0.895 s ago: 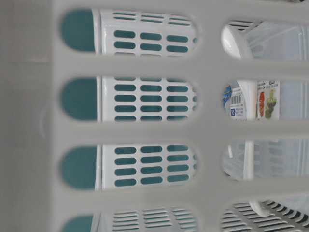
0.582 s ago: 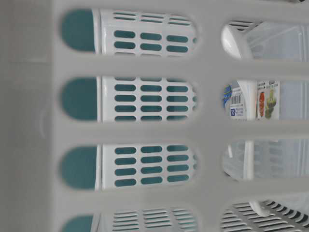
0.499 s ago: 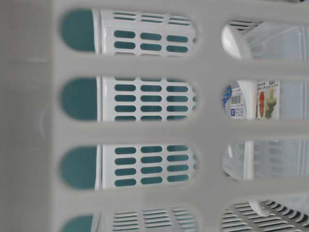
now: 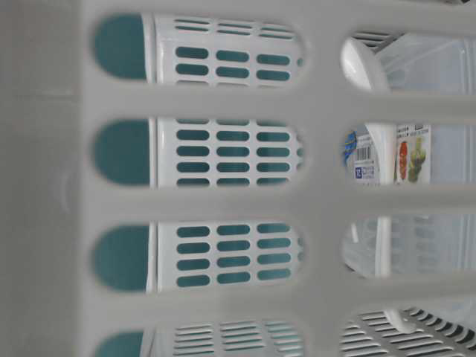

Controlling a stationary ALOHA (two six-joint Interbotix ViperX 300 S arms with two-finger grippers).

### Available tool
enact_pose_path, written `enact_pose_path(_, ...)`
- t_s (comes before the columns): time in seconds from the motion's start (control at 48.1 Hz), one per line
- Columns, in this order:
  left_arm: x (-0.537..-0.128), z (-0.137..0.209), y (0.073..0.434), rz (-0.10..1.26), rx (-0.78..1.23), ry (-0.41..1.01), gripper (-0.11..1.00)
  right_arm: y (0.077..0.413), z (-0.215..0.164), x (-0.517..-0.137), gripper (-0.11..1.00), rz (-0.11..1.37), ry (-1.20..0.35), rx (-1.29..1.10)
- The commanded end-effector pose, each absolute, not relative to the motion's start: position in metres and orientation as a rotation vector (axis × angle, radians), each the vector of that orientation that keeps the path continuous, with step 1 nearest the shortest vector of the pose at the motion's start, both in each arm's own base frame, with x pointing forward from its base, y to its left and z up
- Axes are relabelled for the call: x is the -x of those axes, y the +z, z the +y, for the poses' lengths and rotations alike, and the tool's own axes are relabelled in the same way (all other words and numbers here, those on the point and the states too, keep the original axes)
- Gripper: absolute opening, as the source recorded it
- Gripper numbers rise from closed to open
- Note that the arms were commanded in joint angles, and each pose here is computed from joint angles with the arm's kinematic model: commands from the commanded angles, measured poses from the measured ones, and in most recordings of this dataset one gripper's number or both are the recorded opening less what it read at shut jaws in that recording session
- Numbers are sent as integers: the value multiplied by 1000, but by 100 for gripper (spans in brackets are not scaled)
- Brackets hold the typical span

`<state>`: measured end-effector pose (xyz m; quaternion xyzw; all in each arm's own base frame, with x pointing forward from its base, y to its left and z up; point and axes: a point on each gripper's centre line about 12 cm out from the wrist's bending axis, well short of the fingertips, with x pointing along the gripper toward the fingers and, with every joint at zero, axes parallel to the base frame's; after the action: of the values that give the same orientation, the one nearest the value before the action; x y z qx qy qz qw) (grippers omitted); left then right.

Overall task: Pick up the chinese spoon from the shopping basket with the left arm.
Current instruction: 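Move the left gripper into the basket down toward the white spoon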

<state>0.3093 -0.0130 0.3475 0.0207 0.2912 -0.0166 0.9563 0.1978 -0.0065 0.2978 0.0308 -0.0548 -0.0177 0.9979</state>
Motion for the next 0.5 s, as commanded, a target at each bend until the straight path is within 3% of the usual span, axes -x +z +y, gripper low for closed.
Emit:
enact_pose_path(0.0,-337,-16,352,628,-49,-35,0,306,-7,-200,68,-131,-38,-69)
enact_pose_path(0.166,-379,-19,327,746,-53,-38,1,306,-7,-200,66,-128,-38,-67)
enact_pose_path(0.229,-390,-21,317,793,-51,-39,6,306,-7,-200,66,-128,-38,-67)
enact_pose_path(0.478,-428,-28,277,960,-63,-46,77,304,-7,-200,66,-121,-38,-67)
